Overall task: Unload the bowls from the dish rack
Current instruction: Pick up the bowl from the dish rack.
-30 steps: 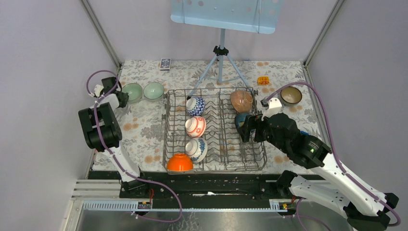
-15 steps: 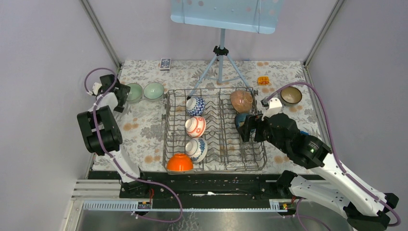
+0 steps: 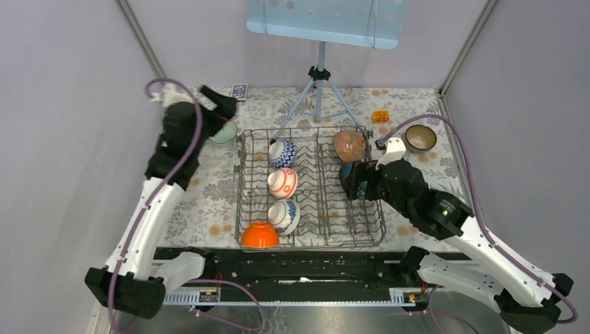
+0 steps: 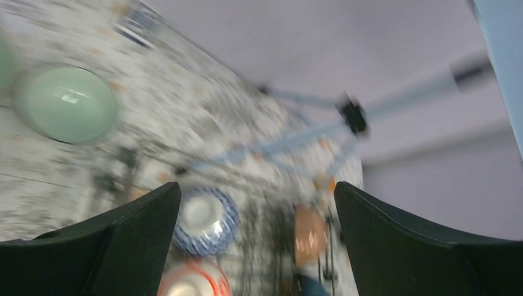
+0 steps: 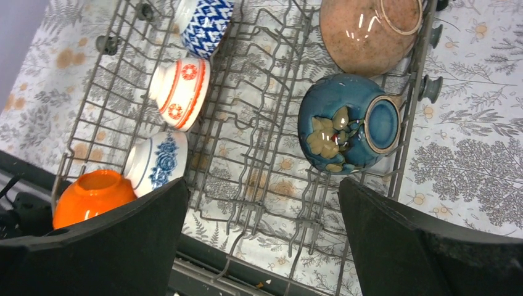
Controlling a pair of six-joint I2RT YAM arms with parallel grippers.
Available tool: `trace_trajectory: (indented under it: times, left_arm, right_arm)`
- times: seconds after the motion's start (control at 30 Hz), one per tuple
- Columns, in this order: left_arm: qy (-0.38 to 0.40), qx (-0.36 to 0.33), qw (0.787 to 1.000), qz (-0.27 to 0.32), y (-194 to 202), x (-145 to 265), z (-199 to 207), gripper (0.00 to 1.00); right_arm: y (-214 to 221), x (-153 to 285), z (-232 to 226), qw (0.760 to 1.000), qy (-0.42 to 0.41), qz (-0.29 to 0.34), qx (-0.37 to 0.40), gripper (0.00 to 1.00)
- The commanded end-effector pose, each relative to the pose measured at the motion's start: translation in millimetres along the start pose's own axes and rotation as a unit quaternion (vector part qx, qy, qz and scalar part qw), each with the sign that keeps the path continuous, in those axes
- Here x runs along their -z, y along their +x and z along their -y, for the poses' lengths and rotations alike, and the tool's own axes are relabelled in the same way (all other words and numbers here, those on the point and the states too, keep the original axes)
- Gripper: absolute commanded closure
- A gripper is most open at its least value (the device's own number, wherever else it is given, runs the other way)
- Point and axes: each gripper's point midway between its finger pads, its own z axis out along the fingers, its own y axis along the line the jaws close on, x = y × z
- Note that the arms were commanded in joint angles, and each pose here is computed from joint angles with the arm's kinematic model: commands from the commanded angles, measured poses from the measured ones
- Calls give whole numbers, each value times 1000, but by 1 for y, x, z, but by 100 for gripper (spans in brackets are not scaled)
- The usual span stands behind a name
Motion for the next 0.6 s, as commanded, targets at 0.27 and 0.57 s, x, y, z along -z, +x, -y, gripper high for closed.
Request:
trace_trajectory:
  times: [0.27, 0.57]
  left_arm:
    - [119, -280, 944, -132, 183, 95, 84, 1]
    - [186, -312, 910, -198, 253, 109, 93, 1]
  right_arm:
    - [-53, -7, 16, 989, 71, 120, -44, 0]
    - [-28, -24, 61, 975, 206, 88, -10, 0]
